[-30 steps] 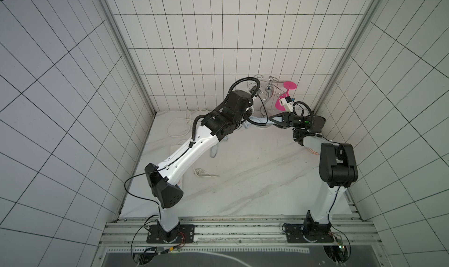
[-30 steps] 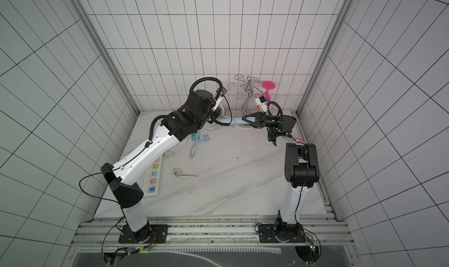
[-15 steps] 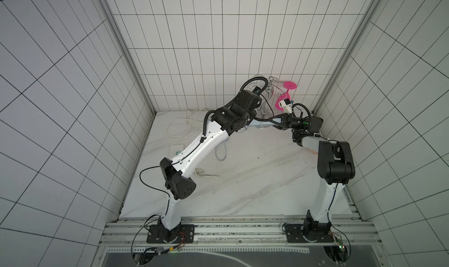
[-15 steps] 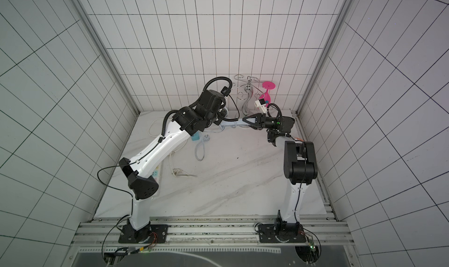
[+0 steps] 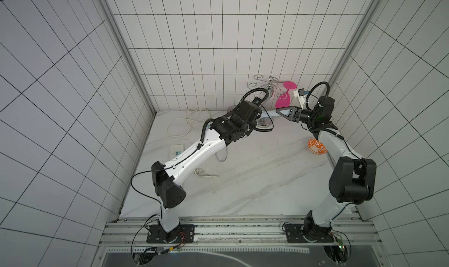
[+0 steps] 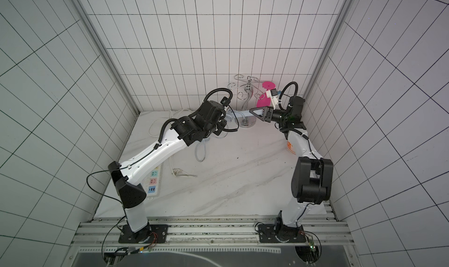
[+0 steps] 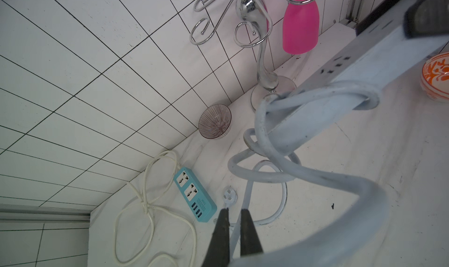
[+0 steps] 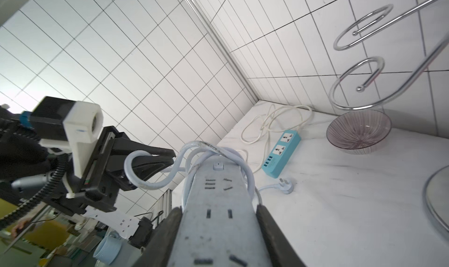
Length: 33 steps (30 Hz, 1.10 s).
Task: Wrap the cord around the power strip
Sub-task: Wrap the power cord around the power strip.
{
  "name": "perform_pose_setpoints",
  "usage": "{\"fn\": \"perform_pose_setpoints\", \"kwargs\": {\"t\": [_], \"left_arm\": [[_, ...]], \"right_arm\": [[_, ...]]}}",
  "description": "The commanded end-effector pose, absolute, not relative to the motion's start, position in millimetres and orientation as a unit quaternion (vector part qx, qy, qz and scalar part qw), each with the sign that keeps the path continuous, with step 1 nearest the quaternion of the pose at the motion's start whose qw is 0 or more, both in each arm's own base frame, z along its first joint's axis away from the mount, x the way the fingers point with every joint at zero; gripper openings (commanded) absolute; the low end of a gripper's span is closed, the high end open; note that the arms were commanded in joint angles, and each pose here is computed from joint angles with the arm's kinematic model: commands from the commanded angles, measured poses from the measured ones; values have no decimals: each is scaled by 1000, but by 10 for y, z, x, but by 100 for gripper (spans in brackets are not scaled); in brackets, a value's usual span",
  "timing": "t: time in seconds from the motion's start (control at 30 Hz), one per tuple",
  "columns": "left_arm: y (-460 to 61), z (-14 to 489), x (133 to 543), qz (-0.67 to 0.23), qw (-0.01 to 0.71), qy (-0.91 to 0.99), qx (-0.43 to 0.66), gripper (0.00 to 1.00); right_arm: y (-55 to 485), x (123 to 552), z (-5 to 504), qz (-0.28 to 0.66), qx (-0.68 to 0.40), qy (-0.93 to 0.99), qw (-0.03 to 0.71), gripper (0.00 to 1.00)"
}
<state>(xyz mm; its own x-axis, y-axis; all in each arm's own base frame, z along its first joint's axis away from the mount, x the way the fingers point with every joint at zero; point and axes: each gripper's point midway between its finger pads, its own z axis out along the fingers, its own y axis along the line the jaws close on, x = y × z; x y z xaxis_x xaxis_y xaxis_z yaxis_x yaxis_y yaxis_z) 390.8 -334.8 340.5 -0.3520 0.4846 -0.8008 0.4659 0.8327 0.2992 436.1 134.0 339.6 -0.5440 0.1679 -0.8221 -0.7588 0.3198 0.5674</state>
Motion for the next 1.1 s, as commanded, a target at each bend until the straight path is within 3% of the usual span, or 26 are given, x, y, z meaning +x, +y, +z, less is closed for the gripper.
{"fn": "perform_pose_setpoints", "kwargs": {"t": [0.0,0.33,0.53,0.8,1.07], "left_arm": [[-3516,3639,3818,-69,508,815,270,0],[-3653,3847,3717,-162,521,802,244,0],[-3679,4072,3494,-229,538,775,242,0],[-3800,3952,3183,-283,523,758,267,0],[-3780,3718,3038,-302,527,742,284,0]], "right_arm": [[1477,4263,3430,457,-246,715,469,0],[1789,3872,3292,421,-235,697,531,0],[1760,3908,3528,469,-179,644,578,0],[1743,4016,3916,514,-141,587,609,0],[1688,3661,4320,601,-137,494,614,0]]}}
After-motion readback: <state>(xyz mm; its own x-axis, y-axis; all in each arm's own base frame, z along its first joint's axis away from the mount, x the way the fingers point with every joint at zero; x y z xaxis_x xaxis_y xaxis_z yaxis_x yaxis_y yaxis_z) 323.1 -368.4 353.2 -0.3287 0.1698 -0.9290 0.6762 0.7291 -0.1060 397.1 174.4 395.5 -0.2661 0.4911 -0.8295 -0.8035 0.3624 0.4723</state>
